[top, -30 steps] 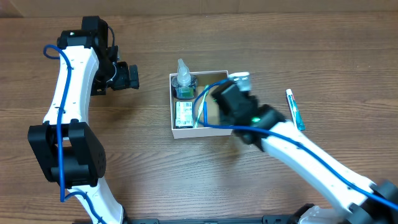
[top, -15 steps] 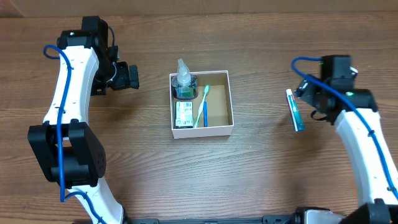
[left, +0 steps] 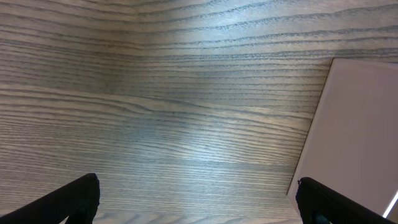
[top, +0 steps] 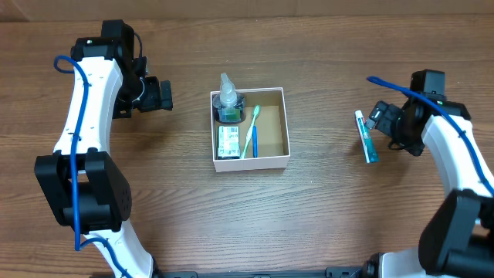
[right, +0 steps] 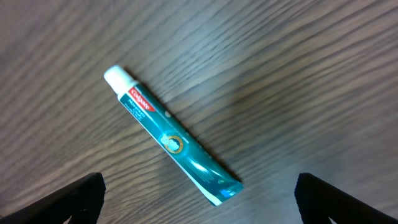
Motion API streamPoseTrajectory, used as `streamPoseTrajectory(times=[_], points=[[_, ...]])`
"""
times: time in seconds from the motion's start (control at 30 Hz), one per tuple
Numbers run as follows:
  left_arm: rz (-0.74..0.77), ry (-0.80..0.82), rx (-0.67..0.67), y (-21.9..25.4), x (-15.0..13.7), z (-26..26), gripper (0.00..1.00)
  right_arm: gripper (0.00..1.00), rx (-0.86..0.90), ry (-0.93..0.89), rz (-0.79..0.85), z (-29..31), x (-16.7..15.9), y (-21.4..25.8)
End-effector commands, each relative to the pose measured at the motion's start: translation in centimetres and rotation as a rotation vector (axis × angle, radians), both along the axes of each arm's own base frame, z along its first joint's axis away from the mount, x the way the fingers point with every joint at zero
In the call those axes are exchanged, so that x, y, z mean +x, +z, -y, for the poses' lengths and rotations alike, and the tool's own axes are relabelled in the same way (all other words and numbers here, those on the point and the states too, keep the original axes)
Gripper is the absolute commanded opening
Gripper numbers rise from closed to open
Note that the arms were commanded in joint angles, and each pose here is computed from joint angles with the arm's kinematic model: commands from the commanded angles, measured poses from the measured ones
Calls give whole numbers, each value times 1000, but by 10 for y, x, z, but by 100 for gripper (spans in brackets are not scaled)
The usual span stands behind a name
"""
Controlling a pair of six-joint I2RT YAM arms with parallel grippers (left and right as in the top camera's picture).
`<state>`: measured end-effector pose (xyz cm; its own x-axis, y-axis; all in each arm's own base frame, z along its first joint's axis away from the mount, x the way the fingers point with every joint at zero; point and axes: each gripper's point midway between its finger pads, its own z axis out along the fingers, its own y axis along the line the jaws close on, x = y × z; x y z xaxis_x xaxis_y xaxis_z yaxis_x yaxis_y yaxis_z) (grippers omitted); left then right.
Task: Pack container
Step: 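Move the right gripper over the teal Colgate toothpaste tube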
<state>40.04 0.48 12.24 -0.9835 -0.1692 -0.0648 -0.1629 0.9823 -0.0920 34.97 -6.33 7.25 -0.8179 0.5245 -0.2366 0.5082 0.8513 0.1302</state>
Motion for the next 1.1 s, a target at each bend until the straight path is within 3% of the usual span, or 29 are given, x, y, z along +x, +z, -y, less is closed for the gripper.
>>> streamPoseTrajectory(times=[0.0, 0.33, 1.07], points=[[21, -21, -15, 6, 0, 2, 100, 100, 97, 108, -14, -20, 1, -18], [21, -21, -15, 6, 0, 2, 100, 100, 254, 231, 5, -52, -4, -27], [21, -21, -15, 6, 0, 2, 100, 100, 172, 262, 44, -42, -3, -49]])
